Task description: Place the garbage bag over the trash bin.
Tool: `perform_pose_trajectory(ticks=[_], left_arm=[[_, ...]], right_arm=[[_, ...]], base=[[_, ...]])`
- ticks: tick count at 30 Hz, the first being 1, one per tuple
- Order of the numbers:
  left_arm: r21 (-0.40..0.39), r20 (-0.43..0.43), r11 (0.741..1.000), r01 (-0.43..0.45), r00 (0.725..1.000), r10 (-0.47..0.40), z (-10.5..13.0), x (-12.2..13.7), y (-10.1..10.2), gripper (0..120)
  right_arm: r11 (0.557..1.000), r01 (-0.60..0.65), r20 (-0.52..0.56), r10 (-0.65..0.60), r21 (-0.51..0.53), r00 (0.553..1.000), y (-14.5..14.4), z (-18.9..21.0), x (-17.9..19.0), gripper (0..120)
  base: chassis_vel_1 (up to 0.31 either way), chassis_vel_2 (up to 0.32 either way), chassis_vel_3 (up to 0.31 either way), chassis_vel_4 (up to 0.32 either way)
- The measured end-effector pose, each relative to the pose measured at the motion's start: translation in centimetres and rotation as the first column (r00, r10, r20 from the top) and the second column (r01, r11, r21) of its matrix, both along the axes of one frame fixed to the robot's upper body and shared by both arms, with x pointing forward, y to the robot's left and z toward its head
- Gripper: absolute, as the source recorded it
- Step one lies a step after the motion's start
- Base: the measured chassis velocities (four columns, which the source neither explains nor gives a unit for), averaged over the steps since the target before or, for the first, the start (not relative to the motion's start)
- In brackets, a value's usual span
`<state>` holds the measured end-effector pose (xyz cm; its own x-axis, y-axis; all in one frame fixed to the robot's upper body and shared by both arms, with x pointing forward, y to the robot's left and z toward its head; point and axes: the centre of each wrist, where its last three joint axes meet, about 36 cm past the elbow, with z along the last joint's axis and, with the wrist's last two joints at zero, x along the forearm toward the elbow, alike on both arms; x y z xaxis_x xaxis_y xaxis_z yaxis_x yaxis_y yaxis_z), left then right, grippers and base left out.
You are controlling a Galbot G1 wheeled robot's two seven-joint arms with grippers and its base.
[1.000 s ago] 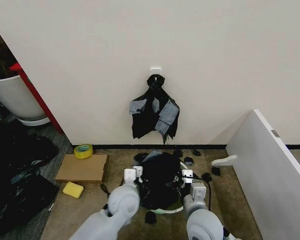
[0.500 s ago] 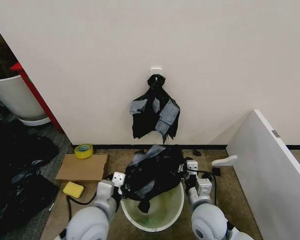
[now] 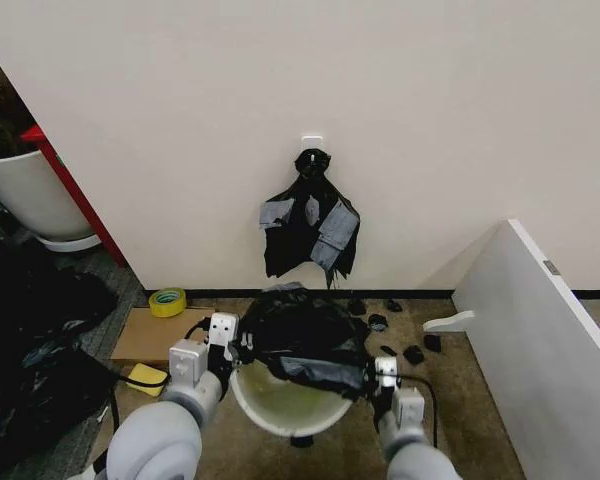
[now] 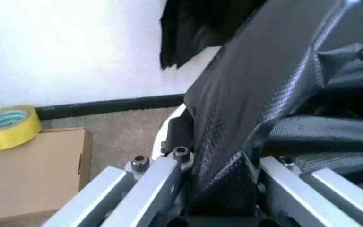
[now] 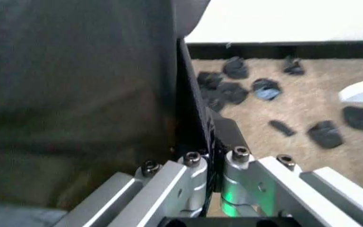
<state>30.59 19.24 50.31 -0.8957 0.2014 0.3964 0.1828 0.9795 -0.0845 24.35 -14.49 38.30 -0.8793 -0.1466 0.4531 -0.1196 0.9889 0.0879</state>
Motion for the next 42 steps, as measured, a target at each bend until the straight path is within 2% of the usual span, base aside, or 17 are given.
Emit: perform_pose_trajectory(ticks=[7,12,14,16,17,19,22,24,26,27,31,33,34,36,39,41,42], left_arm=[[-0.050,-0.020,0.998,-0.027,0.999,0.026,-0.7,2.3,0.1,0],[-0.063,-0.025,0.997,-0.041,0.999,0.039,-0.8,3.3,0.3,0],[-0.060,-0.035,0.997,-0.053,0.998,0.051,-1.3,3.8,0.5,0],[-0.055,-0.051,0.996,-0.066,0.997,0.063,-2.1,4.2,0.7,0],[-0.052,-0.060,0.996,-0.077,0.995,0.074,-2.7,4.5,0.8,0],[-0.050,-0.066,0.995,-0.087,0.994,0.083,-3.2,5.0,0.9,0],[-0.045,-0.071,0.994,-0.099,0.993,0.096,-3.7,5.6,1.1,0],[-0.037,-0.073,0.993,-0.111,0.991,0.108,-4.2,6.4,1.3,0],[-0.032,-0.075,0.993,-0.116,0.991,0.114,-4.6,7.0,1.4,0],[-0.032,-0.075,0.993,-0.116,0.991,0.114,-4.6,7.0,1.4,0],[-0.035,-0.070,0.992,-0.121,0.990,0.118,-4.7,7.6,1.4,0],[-0.040,-0.064,0.991,-0.124,0.991,0.122,-4.6,8.0,1.4,0],[-0.040,-0.064,0.991,-0.124,0.991,0.122,-4.6,8.0,1.4,0],[-0.040,-0.062,0.991,-0.126,0.990,0.124,-4.6,8.1,1.4,0],[-0.036,-0.063,0.991,-0.130,0.990,0.128,-4.8,8.2,1.4,0],[-0.035,-0.065,0.991,-0.129,0.990,0.126,-5.0,8.1,1.3,0],[-0.035,-0.065,0.991,-0.129,0.990,0.126,-5.0,8.1,1.3,0]], right_arm=[[0.994,-0.112,0.054,0.112,0.000,0.992,0.2,-3.6,-2.3,1],[0.983,-0.182,0.176,0.185,-0.031,0.967,-0.1,-6.3,-3.0,16],[0.971,-0.232,0.283,0.239,-0.059,0.929,-0.9,-7.7,-2.9,25],[0.943,-0.308,0.397,0.334,-0.128,0.855,-2.4,-9.5,-2.3,33],[0.916,-0.353,0.456,0.402,-0.192,0.794,-3.8,-10.7,-1.9,37],[0.886,-0.377,0.495,0.463,-0.268,0.735,-5.4,-11.7,-1.5,47],[0.868,-0.377,0.502,0.495,-0.323,0.709,-6.7,-12.1,-1.4,53],[0.873,-0.349,0.498,0.482,-0.340,0.721,-7.3,-12.2,-1.7,64],[0.883,-0.289,0.470,0.446,-0.370,0.761,-7.3,-11.9,-2.1,72],[0.883,-0.289,0.470,0.446,-0.370,0.761,-7.3,-11.9,-2.1,72],[0.894,-0.215,0.421,0.383,-0.393,0.823,-7.1,-11.5,-2.5,83],[0.934,-0.143,0.359,0.263,-0.327,0.896,-5.8,-10.0,-3.1,96],[0.934,-0.143,0.359,0.263,-0.327,0.896,-5.8,-10.0,-3.1,96],[0.965,-0.114,0.331,0.191,-0.237,0.924,-4.9,-8.9,-3.3,99],[0.995,-0.096,0.313,0.100,-0.028,0.945,-3.5,-7.3,-3.1,100],[0.973,-0.156,0.374,0.082,0.173,0.924,-3.0,-6.9,-2.2,100],[0.973,-0.156,0.374,0.082,0.173,0.924,-3.0,-6.9,-2.2,100]], base=[[0.000,0.000,0.000,0.000],[0.000,0.000,0.000,0.000],[0.000,0.000,0.000,0.000],[0.000,0.000,0.000,0.000],[0.000,0.000,0.000,0.000],[0.000,0.000,0.000,0.000],[0.000,0.000,0.000,0.000],[0.000,0.000,0.000,0.000],[0.000,0.000,0.000,0.000],[0.000,0.000,0.000,0.000],[0.000,0.000,0.000,0.000],[0.000,0.000,0.000,0.000],[0.000,0.000,0.000,0.000],[0.000,0.000,0.000,0.000],[0.000,0.000,0.000,0.000],[0.000,0.000,0.000,0.000],[0.000,0.000,0.000,0.000]])
